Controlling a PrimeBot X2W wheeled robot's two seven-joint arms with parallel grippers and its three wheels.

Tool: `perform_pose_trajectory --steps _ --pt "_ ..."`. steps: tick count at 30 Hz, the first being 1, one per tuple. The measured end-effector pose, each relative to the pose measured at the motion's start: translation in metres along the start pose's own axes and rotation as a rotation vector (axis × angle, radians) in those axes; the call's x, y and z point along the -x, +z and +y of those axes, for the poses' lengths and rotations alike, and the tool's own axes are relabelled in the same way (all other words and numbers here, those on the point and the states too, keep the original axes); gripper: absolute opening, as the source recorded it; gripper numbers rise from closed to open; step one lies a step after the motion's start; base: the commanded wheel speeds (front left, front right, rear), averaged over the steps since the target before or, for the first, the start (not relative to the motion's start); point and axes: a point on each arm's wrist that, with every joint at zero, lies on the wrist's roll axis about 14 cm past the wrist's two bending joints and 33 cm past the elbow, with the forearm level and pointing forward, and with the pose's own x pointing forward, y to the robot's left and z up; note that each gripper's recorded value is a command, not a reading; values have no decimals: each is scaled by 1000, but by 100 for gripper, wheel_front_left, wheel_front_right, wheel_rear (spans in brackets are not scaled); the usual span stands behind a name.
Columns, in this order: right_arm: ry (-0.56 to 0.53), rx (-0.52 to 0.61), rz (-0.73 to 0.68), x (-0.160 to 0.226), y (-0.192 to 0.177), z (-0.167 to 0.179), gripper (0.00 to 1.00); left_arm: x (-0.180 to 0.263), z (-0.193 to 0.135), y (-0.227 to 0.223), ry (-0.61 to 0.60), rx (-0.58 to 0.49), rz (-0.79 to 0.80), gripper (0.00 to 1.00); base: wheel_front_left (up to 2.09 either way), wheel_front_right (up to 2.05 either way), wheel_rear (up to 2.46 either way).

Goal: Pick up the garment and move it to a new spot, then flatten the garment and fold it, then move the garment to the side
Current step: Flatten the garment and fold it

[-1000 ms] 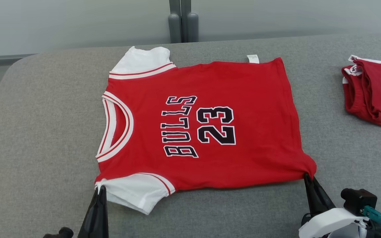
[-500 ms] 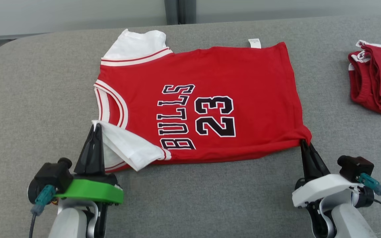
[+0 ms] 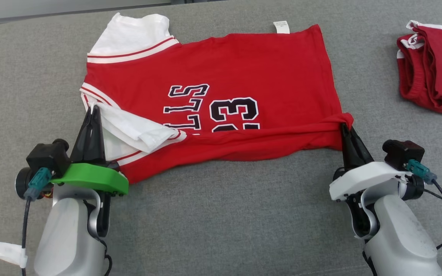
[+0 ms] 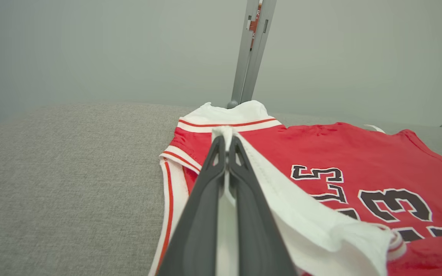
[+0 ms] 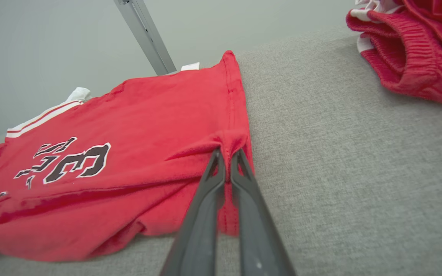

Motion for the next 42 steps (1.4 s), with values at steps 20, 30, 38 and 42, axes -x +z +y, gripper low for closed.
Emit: perform_pose_trajectory --steps 20,30,38,42 --pt "48 -2 1 -51 12 16 100 -30 25 -6 74 -25 15 100 0 0 0" --pt "38 11 -119 -39 46 13 100 -15 23 15 68 -33 -41 100 0 0 0" --pt "28 78 -148 -4 50 9 100 23 34 15 104 -23 -37 100 0 0 0" --pt "28 86 -141 13 45 9 100 48 38 -9 110 -20 62 100 0 0 0"
